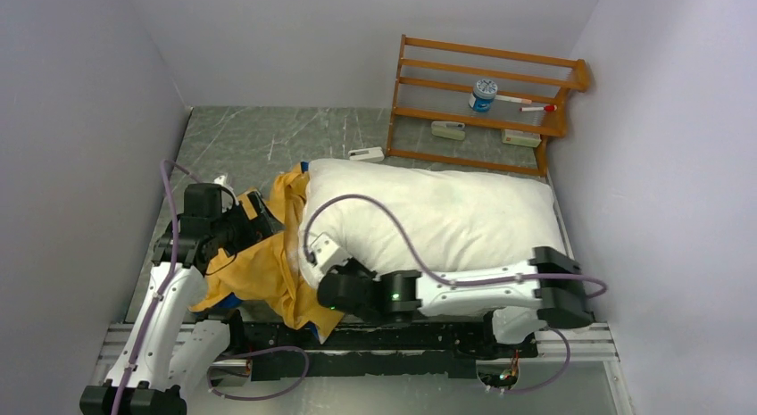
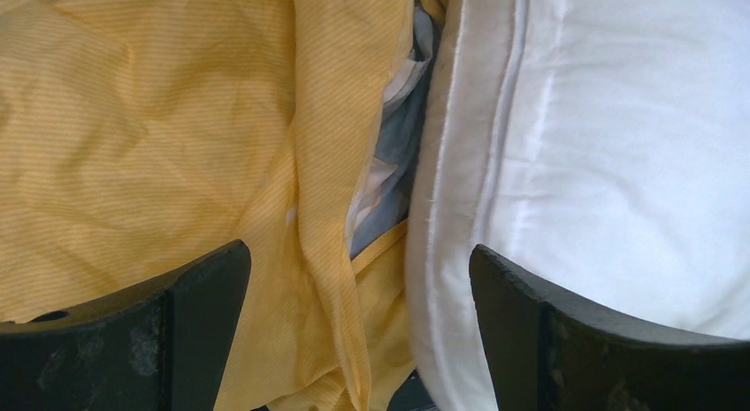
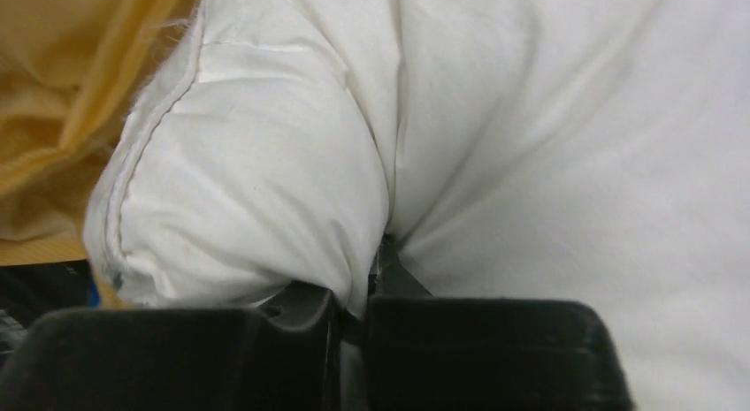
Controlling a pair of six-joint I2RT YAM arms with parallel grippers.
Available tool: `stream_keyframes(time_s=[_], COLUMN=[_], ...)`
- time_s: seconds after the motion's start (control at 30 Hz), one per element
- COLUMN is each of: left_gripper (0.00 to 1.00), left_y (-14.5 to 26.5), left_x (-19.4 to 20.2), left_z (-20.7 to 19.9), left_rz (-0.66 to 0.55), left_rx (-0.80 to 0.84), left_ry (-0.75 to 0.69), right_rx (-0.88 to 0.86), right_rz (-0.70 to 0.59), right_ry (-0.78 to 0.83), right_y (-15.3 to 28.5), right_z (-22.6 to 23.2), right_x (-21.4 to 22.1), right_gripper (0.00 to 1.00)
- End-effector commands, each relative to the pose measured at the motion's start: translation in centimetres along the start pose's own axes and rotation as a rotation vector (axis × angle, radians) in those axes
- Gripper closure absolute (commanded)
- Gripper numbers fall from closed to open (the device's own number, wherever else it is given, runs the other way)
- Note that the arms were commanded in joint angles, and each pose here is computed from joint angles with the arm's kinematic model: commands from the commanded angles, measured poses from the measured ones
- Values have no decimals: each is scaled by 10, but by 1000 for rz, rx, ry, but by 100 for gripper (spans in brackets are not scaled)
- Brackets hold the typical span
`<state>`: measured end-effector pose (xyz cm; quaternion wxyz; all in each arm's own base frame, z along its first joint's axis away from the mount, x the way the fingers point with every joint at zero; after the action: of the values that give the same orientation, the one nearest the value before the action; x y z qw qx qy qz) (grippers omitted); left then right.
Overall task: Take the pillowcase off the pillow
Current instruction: Move the pillowcase to the center of the board.
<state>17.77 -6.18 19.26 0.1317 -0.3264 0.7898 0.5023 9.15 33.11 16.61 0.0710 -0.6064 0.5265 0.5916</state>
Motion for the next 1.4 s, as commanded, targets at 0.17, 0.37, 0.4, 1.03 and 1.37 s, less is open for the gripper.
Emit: stream_keyframes(time_s=[0.17,0.37,0.4,1.03,1.37], left_gripper=[3,4,4,4,95], left_y=[-5,-20,-22,-100,-79], left_x=[4,16,20,140,118], left_z=[-10,-25,-32,-48,-37], left_rz=[77,163,161,336,159], left_rx=[116,36,12,-99,-291], left_ry=[-99,-243,-278,-474,-395], right_rx=[-10,57,61,96,99], right_rz=[-256,-247,-249,-209,-182], right_ry=[-609,-819,-835,-950,-957], right_y=[54,62,63,61,60], right_z=[-91,-140,-143,-155,-154], right_x=[-45,-46,-48,-45,-38], right_gripper=[100,100,100,100,100])
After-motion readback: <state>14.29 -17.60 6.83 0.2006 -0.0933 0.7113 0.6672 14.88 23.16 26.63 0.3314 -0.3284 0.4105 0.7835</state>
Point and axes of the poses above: each gripper's point midway between its finger pads, its own y axis back along the fingers, its own z axis along the line the jaws close on, x = y × z, the point moved 6 cm from there along y, back along the fingers, and after that the axes turned 6 degrees about -y, right-handed, at the moved point
